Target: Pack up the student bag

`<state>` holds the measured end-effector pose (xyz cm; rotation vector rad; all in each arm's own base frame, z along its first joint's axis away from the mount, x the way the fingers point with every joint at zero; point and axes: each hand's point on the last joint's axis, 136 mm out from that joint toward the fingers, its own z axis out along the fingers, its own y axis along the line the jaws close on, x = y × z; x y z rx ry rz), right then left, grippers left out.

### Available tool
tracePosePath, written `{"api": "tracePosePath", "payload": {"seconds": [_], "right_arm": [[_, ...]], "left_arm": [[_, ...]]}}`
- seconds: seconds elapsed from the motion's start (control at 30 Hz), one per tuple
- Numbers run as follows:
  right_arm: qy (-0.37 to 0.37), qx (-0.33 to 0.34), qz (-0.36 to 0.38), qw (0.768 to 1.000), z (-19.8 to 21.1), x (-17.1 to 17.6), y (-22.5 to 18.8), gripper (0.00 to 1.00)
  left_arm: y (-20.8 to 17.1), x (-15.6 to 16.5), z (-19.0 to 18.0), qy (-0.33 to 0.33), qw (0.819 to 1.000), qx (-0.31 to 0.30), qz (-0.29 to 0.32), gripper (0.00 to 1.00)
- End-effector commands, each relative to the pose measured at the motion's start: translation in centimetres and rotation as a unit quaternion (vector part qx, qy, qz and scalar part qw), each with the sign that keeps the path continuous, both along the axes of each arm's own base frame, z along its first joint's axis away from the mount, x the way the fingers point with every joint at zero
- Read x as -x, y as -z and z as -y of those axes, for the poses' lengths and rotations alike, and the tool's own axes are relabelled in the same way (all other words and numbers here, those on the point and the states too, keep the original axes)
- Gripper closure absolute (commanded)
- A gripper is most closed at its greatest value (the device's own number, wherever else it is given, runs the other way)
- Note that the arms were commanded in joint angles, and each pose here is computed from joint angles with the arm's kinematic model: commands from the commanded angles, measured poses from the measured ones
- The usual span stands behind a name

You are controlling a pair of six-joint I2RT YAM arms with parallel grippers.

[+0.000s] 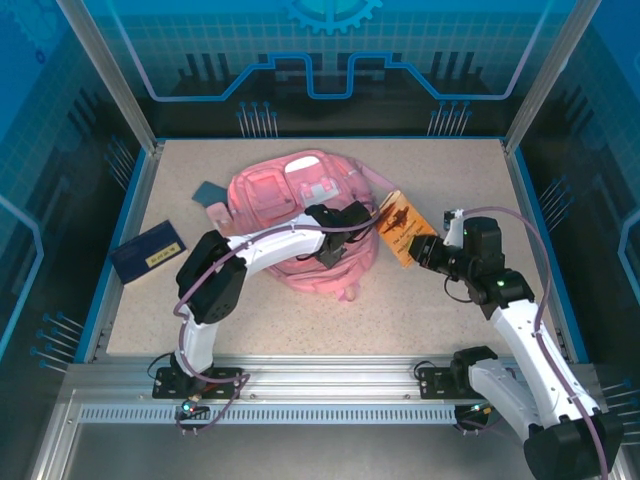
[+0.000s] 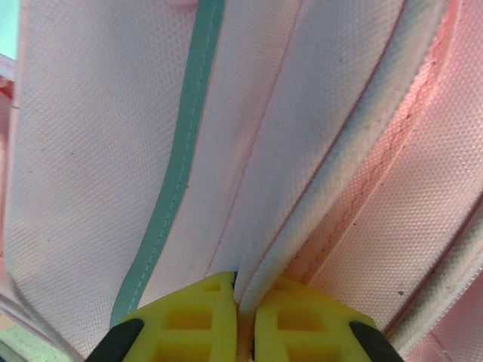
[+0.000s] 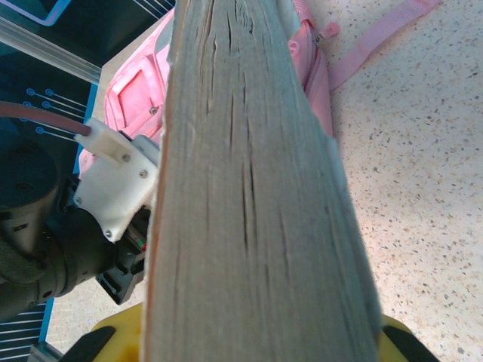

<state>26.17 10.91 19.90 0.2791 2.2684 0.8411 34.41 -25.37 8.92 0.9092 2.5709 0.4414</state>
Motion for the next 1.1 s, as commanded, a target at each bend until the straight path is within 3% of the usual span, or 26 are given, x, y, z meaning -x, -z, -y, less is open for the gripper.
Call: {"api": "tracePosePath", "payload": {"seconds": [0.0,0.2,0.33,0.63,0.87,1.07], "right_arm": [[0.008,0.021,0.015,1.000,0.9,0.2,-1.3,0.94],[0.007,0.040,-0.020,0.999,1.7,1.7,0.0,0.94],[-0.030,0.013,-0.007,0.999,0.4,2.5,-1.0,0.94],[-0.124,-0.091,0.002,0.988,-3.9,3.0,-1.6,0.94],[-0.124,-0.137,-0.047,0.982,-7.9,0.6,0.4,0.94],[-0.086,-0.179,-0.065,0.978,-11.1,-3.6,1.1,0.94]], "left_arm": [[-6.3,-2.1,-1.2,-0.030,0.992,0.032,0.122,0.94],[-13.7,-3.0,-1.0,-0.039,0.959,0.137,0.246,0.96],[-17.5,-3.5,-0.1,-0.028,0.935,0.196,0.295,0.96],[-20.5,-4.2,2.5,-0.009,0.909,0.273,0.316,0.95],[-21.3,-4.4,3.3,-0.008,0.901,0.297,0.317,0.96],[-21.5,-4.5,3.5,-0.010,0.899,0.304,0.316,0.96]]}}
